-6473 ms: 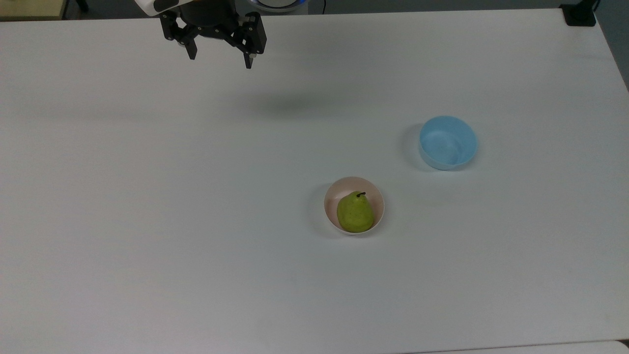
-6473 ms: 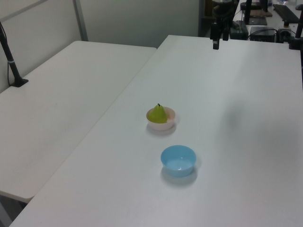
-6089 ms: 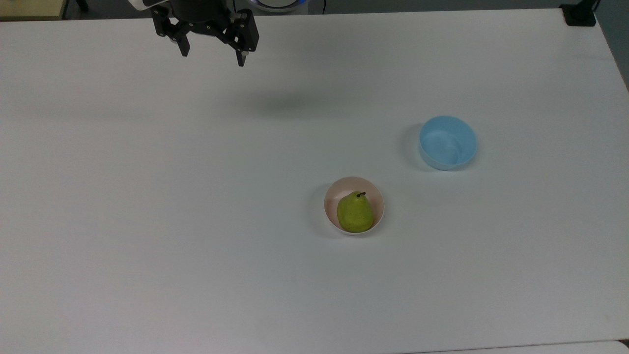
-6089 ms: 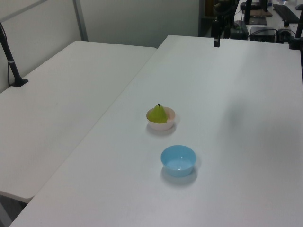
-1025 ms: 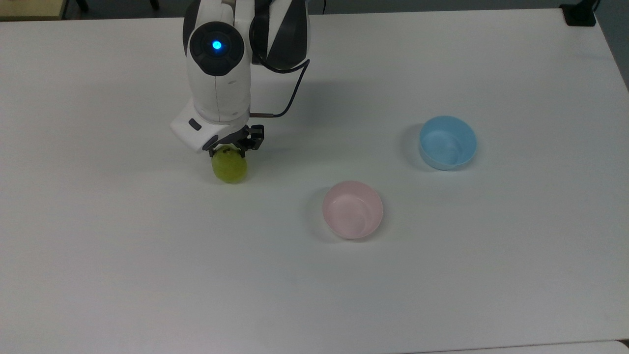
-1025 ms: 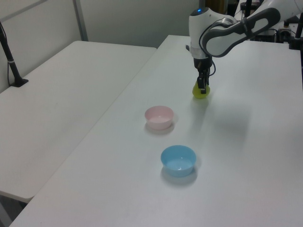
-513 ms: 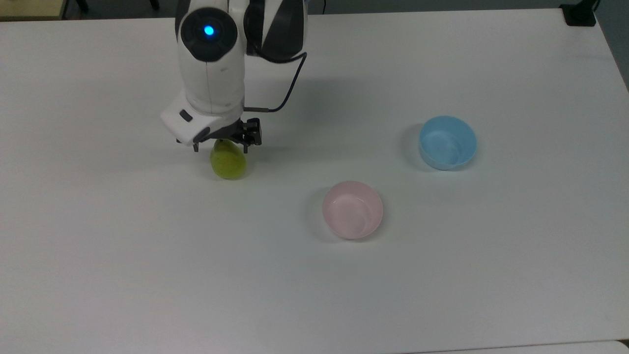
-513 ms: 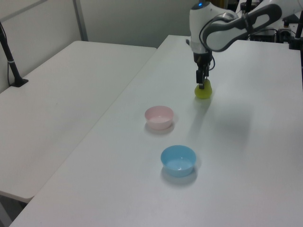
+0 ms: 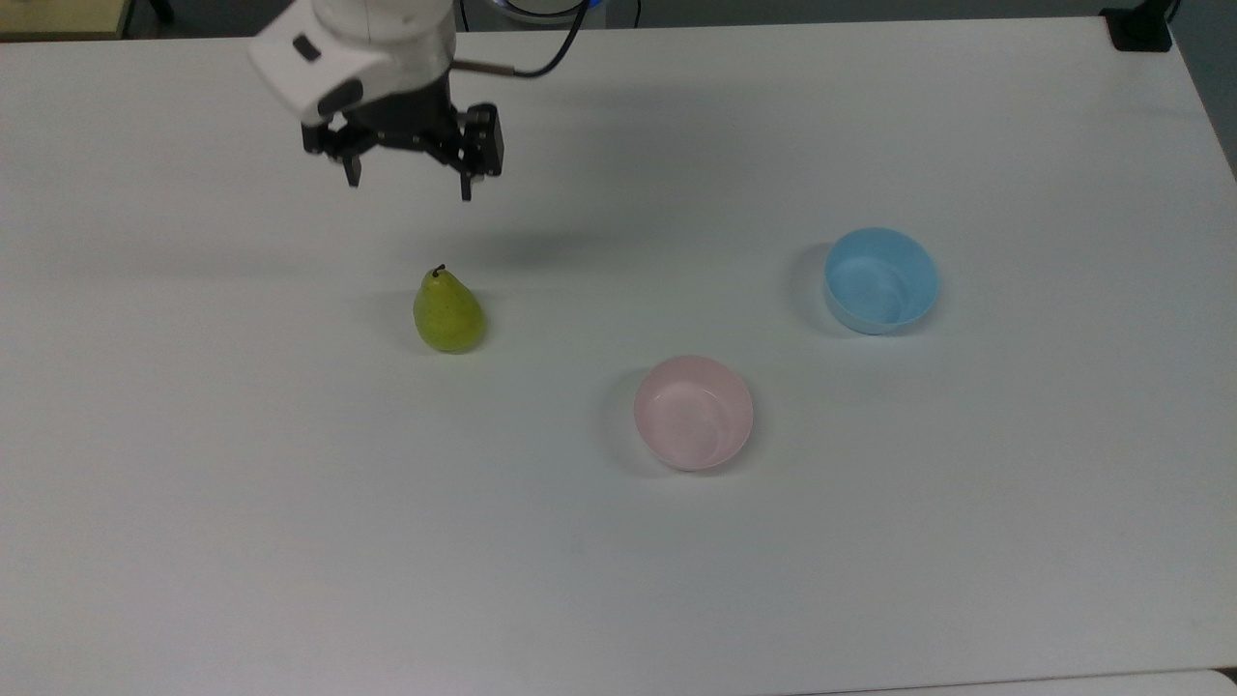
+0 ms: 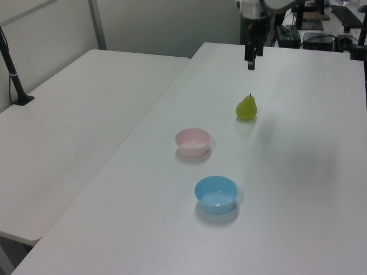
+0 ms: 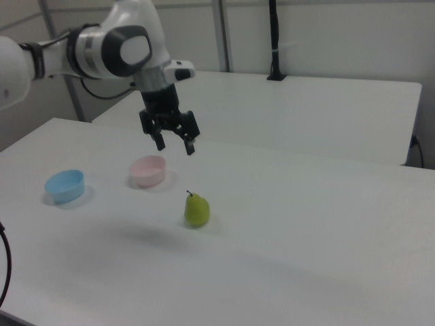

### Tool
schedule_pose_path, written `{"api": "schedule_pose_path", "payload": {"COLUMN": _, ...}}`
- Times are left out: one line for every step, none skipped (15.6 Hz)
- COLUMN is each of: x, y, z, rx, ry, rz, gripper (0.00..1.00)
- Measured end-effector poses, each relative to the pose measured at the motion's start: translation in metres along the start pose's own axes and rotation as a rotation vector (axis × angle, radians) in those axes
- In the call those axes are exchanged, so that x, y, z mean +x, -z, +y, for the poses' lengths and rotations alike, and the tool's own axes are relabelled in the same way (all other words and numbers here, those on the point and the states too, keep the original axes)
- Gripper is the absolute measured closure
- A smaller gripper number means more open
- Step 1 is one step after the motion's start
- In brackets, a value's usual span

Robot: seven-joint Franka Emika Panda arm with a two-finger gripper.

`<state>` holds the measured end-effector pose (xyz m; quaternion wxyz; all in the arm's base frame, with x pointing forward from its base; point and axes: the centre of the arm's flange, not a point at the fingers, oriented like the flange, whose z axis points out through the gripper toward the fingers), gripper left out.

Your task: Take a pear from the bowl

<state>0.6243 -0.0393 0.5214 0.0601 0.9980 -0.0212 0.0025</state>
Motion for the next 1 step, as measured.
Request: {"api": "schedule_pose_path", "payload": {"x": -0.0084, "y": 0.0118, "z": -0.0006, "rx": 0.013, "ry": -0.013, "rz": -0.012, "gripper": 0.0}}
